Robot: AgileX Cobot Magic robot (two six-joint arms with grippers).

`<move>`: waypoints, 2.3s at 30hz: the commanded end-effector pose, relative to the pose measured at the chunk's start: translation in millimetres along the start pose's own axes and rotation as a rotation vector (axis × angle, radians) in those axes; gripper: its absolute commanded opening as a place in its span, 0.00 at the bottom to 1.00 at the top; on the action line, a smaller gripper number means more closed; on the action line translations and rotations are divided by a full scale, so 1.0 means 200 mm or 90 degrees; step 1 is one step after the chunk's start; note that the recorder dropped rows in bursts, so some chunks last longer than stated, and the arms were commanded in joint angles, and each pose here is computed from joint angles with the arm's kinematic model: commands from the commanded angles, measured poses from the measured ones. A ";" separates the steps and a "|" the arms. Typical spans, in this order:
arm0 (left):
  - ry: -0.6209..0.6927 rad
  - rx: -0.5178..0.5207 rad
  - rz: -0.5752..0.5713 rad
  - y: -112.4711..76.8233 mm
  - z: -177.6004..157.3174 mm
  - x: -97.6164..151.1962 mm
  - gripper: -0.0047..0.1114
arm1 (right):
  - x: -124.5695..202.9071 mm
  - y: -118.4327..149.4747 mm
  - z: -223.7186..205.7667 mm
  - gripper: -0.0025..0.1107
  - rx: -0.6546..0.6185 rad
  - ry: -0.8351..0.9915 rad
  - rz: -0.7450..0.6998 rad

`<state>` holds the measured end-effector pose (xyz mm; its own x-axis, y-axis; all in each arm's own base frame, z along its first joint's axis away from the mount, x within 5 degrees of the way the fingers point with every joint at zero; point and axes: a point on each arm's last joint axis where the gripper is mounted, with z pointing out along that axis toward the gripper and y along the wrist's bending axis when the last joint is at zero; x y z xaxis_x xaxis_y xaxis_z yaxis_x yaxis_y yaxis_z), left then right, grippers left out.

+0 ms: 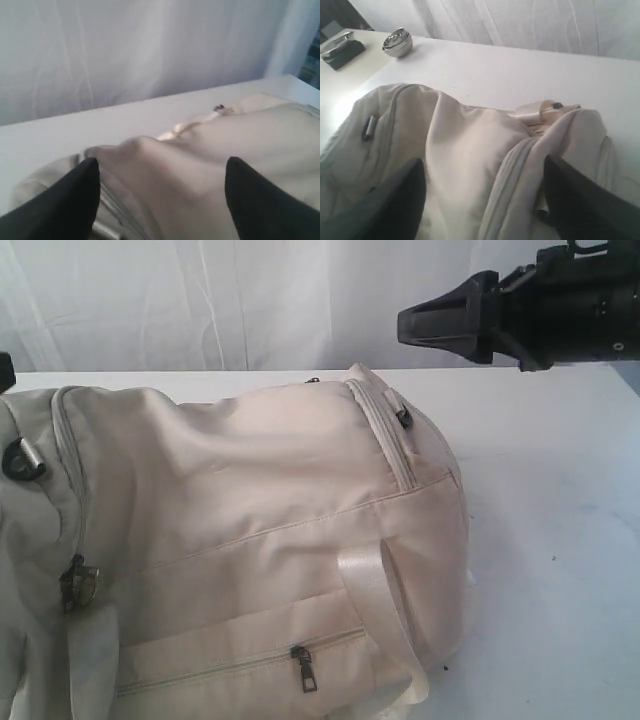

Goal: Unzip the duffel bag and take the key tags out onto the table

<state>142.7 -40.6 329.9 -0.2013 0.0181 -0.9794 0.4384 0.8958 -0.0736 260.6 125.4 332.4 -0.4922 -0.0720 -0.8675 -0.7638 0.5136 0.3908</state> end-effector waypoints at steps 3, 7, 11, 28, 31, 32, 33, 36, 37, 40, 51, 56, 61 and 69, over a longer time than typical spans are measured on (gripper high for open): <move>0.290 -0.110 -0.029 0.04 -0.12 0.20 0.67 | 0.04 0.03 0.02 0.57 -0.090 0.043 0.078; 0.325 -0.177 -0.137 0.06 -0.14 0.23 0.68 | 0.07 0.01 0.03 0.56 -0.074 0.046 0.078; 0.324 -0.113 -0.204 0.01 -0.13 0.23 0.68 | 0.11 0.00 0.04 0.56 -0.072 0.054 0.070; 0.337 -0.022 -0.258 0.00 0.01 0.23 0.65 | 0.18 -0.03 0.06 0.53 -0.073 0.080 0.105; 0.356 -0.024 -0.269 0.02 0.05 0.25 0.61 | 0.20 -0.05 0.08 0.52 -0.073 0.086 0.107; 0.359 -0.025 -0.271 0.02 0.05 0.26 0.60 | 0.20 -0.05 0.09 0.52 -0.075 0.090 0.108; 0.360 -0.026 -0.276 0.03 0.06 0.26 0.57 | 0.21 -0.05 0.11 0.52 -0.078 0.096 0.110; 0.361 -0.026 -0.284 0.03 0.07 0.26 0.47 | 0.25 -0.05 0.18 0.52 -0.091 0.121 0.108; 0.361 -0.026 -0.284 0.03 0.07 0.26 0.42 | 0.27 -0.04 0.20 0.52 -0.096 0.129 0.102; 0.362 -0.025 -0.285 0.03 0.07 0.26 0.28 | 0.30 -0.05 0.26 0.51 -0.081 0.140 0.064; 0.351 -0.031 -0.253 0.04 0.08 0.26 0.04 | 0.31 -0.12 0.30 0.23 0.029 0.125 0.050; 0.359 -0.059 -0.200 0.07 0.07 0.27 0.04 | 0.30 -0.14 0.29 0.06 0.044 0.119 0.051; 0.372 -0.118 -0.136 0.10 0.01 0.27 0.04 | 0.23 -0.27 0.13 0.05 0.109 0.067 0.075; 0.378 -0.257 -0.071 0.18 -0.07 0.26 0.04 | 0.21 -0.31 -0.03 0.05 0.035 0.048 0.112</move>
<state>135.5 -10.1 276.6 -0.7394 -0.0040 -0.6732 0.0688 0.9943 -0.0815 280.6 97.7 265.8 -0.6641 -0.1048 -0.7403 -0.6662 0.5323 0.5223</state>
